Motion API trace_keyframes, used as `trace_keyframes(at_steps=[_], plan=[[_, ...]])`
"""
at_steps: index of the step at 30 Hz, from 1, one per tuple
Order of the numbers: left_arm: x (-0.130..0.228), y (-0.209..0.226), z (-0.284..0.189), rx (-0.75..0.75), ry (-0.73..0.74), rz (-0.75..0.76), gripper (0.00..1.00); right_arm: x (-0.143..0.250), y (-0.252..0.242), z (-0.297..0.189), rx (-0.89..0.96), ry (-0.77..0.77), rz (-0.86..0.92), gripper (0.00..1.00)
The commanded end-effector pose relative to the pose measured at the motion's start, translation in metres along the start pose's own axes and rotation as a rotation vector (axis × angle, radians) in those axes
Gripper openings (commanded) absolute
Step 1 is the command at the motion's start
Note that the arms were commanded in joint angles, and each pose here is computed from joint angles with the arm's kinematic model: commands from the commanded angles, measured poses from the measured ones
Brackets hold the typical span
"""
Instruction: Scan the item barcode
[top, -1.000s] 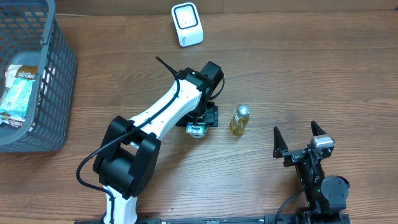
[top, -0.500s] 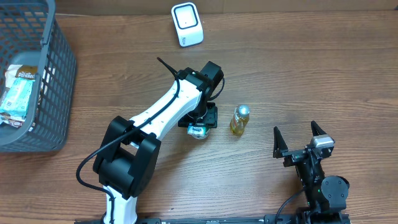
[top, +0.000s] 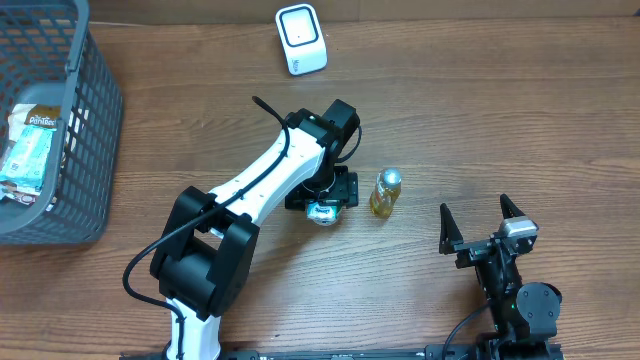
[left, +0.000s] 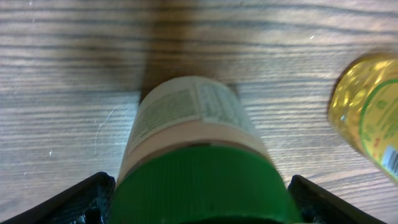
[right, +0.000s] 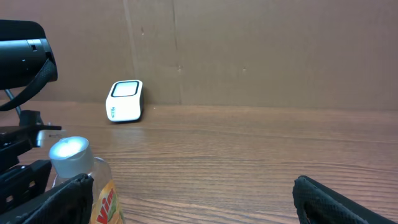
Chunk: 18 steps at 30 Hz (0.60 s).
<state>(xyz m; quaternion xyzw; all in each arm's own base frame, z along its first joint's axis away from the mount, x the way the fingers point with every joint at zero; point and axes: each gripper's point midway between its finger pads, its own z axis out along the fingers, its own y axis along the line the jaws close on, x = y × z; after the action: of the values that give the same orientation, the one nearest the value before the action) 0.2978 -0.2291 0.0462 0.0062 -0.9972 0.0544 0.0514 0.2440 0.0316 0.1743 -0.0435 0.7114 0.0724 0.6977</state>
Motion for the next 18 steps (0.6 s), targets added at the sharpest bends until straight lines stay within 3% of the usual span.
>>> trace_keyframes(at_steps=[1,12,18], plan=[[-0.012,-0.004,-0.023,0.012,-0.046,0.023,0.91,0.002,0.000,0.000,0.001,-0.002,-0.005,1.00],[-0.033,-0.015,-0.119,0.074,-0.229,0.144,0.94,0.002,-0.001,0.000,0.001,-0.002,-0.005,1.00],[-0.019,-0.005,-0.122,0.090,-0.152,0.180,1.00,0.002,-0.001,0.000,0.001,-0.002,-0.005,1.00]])
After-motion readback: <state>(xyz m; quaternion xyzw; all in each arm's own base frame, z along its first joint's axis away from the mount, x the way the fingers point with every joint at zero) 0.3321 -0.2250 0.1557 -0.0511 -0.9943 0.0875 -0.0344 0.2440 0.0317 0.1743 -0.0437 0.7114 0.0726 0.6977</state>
